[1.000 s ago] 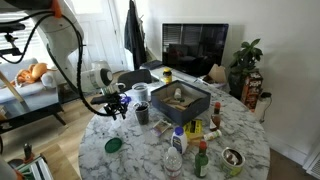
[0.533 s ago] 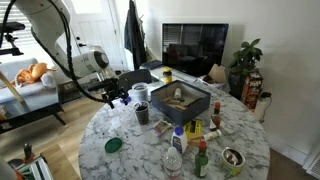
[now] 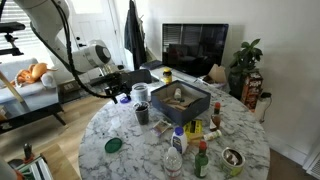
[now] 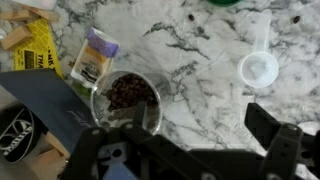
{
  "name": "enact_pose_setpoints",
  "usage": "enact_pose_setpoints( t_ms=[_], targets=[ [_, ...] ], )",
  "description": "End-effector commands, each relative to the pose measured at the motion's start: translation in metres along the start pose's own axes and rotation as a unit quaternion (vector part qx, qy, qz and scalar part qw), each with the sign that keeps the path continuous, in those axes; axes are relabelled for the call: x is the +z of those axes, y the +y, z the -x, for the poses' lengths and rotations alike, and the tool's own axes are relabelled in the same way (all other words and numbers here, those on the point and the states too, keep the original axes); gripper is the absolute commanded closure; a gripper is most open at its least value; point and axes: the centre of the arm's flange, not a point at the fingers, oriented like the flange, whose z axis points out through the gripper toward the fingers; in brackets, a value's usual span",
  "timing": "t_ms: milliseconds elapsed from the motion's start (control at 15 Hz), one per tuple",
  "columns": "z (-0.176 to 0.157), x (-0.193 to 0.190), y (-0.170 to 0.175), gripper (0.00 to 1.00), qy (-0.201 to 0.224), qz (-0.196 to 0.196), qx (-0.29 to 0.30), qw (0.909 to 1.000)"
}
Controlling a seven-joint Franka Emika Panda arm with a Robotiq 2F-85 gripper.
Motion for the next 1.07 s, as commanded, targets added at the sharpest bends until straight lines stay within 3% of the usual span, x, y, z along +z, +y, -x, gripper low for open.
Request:
enact_pose_setpoints(
  t_ms=[0,67,133,400,533,600,733,867,1000],
  targets=[
    [0.006,-0.005,0.034,0.0,0.021,-0.007,0.037,0.9991],
    [0.006,-0.005,0.043,0.05,0.024,-0.012,0.047,0.9985],
    [0.007,0.0,0.05,0.17,0.024,-0.017,0.057,0.9979],
    [0.014,0.012,0.068,0.36,0.036,-0.043,0.09,0.9944],
    [0.022,0.022,0.071,0.41,0.039,-0.061,0.106,0.9917],
    [0.026,0.026,0.072,0.36,0.042,-0.067,0.116,0.99],
    [0.032,0.034,0.074,0.37,0.052,-0.076,0.126,0.9878],
    [0.037,0.043,0.074,0.47,0.07,-0.087,0.126,0.9857],
    [0.041,0.05,0.075,0.5,0.086,-0.091,0.13,0.9836]
  ],
)
